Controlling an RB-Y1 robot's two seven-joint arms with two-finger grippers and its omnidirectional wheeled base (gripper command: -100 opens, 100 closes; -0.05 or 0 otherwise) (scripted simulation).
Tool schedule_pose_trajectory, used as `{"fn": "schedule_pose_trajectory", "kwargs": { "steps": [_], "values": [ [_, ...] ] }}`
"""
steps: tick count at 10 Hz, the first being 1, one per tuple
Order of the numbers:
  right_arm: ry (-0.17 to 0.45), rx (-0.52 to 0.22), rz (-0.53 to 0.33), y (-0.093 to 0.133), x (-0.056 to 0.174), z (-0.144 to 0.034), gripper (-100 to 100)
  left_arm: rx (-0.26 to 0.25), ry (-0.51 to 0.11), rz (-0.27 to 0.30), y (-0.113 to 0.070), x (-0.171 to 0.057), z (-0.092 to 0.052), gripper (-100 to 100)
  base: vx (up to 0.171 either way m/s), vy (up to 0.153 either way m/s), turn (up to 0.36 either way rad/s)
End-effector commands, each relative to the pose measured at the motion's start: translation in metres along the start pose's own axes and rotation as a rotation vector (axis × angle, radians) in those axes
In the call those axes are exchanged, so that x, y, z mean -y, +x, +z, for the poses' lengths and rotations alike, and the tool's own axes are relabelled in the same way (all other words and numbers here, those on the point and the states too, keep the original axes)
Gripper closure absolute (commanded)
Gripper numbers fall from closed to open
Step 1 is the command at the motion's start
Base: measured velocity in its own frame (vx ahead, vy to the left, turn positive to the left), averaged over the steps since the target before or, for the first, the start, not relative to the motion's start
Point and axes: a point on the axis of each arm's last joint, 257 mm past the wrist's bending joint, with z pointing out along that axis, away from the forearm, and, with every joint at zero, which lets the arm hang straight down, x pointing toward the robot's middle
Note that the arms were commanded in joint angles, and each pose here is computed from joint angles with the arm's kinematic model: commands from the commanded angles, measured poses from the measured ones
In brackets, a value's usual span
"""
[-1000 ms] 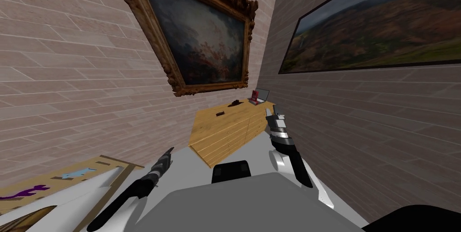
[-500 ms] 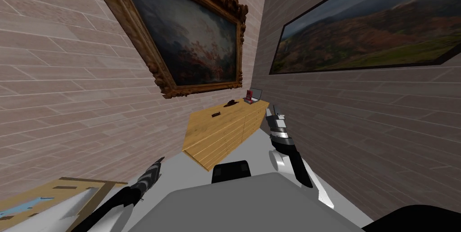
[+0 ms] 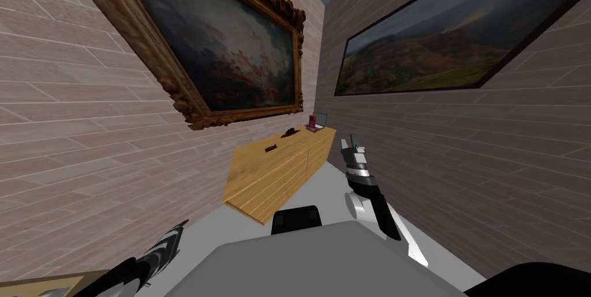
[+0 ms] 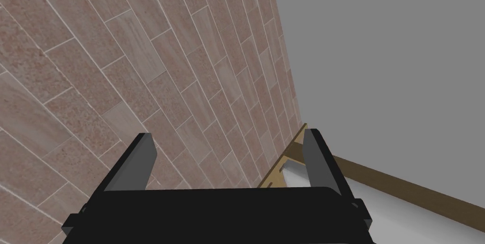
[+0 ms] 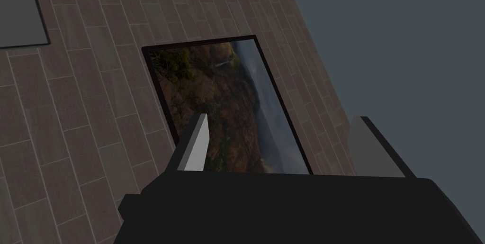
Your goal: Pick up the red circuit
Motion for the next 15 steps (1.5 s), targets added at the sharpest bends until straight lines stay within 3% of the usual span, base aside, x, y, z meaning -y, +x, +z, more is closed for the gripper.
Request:
{"fn": "schedule_pose_trajectory", "kwargs": {
  "steps": [1,2,3,4,5,6,7,9,10,12,13,14,15],
  "values": [
    [0.0,0.0,0.0,0.0,0.0,0.0,0,0.011,-0.039,-0.007,-0.008,-0.008,0.0,-100,0.0,0.0,0.0],
    [0.0,0.0,0.0,0.0,0.0,0.0,0,0.052,-0.084,-0.039,-0.041,-0.014,-0.002,-100,0.003,-0.026,-0.336],
    [0.0,0.0,0.0,0.0,0.0,0.0,0,0.059,-0.126,-0.044,-0.045,-0.028,-0.003,-100,0.005,-0.013,-0.186],
    [0.0,0.0,0.0,0.0,0.0,0.0,0,0.06,-0.127,-0.044,-0.045,-0.028,-0.003,-100,0.004,-0.002,0.038],
    [0.0,0.0,0.0,0.0,0.0,0.0,0,0.097,-0.176,-0.076,-0.075,-0.033,-0.009,-100,0.01,-0.024,-0.325],
    [0.0,0.0,0.0,0.0,0.0,0.0,0,0.107,-0.209,-0.087,-0.08,-0.046,-0.01,-100,0.011,-0.017,-0.224],
    [0.0,0.0,0.0,0.0,0.0,0.0,0,0.141,-0.231,-0.122,-0.106,-0.044,-0.016,-100,0.016,-0.036,-0.443],
    [0.0,0.0,0.0,0.0,0.0,0.0,0,0.153,-0.284,-0.135,-0.113,-0.06,-0.02,-100,0.017,-0.013,-0.035],
    [0.0,0.0,0.0,0.0,0.0,0.0,0,0.194,-0.308,-0.181,-0.143,-0.059,-0.029,-100,0.023,-0.03,-0.319],
    [0.0,0.0,0.0,0.0,0.0,0.0,0,0.196,-0.351,-0.188,-0.143,-0.071,-0.033,-100,0.019,-0.014,-0.121],
    [0.0,0.0,0.0,0.0,0.0,0.0,0,0.226,-0.372,-0.232,-0.167,-0.066,-0.042,-100,0.025,-0.036,-0.305],
    [0.0,0.0,0.0,0.0,0.0,0.0,0,0.235,-0.41,-0.245,-0.17,-0.08,-0.047,-100,0.029,-0.022,-0.227],
    [0.0,0.0,0.0,0.0,0.0,0.0,0,0.255,-0.41,-0.283,-0.189,-0.066,-0.055,-100,0.045,-0.035,-0.417]
  ]
}}
